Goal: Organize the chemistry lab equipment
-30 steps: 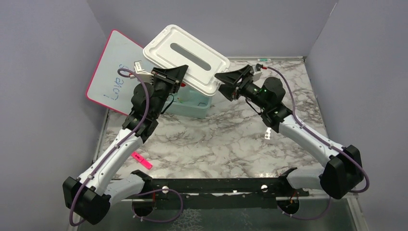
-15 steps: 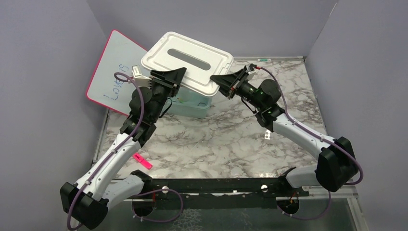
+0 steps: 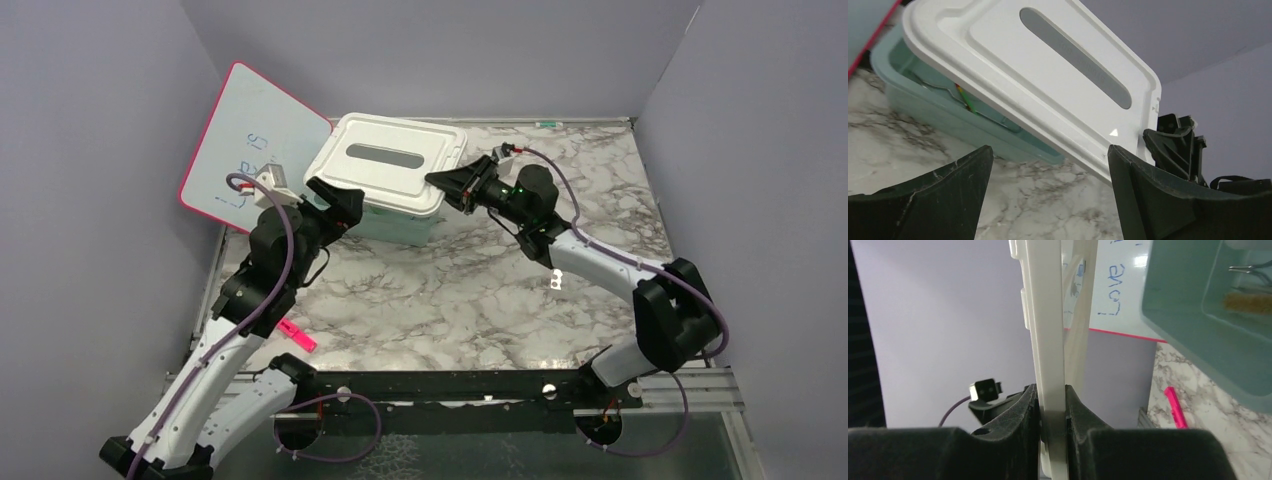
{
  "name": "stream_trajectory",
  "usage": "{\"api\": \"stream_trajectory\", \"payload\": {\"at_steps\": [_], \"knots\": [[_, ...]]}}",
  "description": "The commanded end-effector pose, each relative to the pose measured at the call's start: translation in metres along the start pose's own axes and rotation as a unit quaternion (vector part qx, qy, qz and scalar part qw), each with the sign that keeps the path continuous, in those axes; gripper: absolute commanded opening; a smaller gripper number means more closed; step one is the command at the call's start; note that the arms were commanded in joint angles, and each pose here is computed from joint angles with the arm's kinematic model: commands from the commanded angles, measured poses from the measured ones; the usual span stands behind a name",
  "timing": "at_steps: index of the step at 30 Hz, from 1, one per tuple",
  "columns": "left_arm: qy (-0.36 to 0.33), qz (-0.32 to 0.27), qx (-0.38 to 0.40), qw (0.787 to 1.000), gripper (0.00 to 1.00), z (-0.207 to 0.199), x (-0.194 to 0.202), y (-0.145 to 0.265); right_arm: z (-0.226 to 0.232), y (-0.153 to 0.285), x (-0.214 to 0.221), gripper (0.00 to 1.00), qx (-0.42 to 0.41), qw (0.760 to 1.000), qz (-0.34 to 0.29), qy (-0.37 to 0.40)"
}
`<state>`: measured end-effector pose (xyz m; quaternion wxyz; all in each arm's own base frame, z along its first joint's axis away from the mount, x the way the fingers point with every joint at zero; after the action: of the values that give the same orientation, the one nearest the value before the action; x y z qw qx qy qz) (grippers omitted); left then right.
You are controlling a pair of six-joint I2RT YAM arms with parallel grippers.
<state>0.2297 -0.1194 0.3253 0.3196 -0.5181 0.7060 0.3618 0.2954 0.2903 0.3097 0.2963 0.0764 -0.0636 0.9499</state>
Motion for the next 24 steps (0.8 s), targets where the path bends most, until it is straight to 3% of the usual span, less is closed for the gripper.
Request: {"api": "stream_trajectory", "payload": {"at_steps": [1,11,20,24], "knots": [[-0.116,-0.025,-0.085,0.989,0.88,0.030,-0.024,0.028,0.014,-0.022,-0.002,0.01,-0.038,0.998,0.023,0.050],[-0.165,-0.054,-0.127,0.977,0.88,0.034,-0.049,0.034,-0.038,-0.069,-0.016,0.01,0.000,0.998,0.032,0.054],[-0.179,-0.031,-0.121,0.976,0.88,0.033,-0.039,0.024,-0.083,-0.067,-0.027,0.01,0.085,0.996,0.009,0.034],[-0.183,-0.024,-0.116,0.976,0.88,0.032,-0.036,0.021,-0.082,-0.065,-0.033,0.01,0.091,0.994,-0.015,0.054]]}}
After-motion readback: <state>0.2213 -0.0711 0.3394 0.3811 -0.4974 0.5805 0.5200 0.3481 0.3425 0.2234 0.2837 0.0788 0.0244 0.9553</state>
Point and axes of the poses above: each gripper's point midway between its finger pads, its own y axis back along the fingers, its own z axis along the line the jaws close on, x = y × z, the point moved 5 cm from there along y, back along the fingers, and after that the axes turned 14 degrees about -y, right-handed, at the moved point
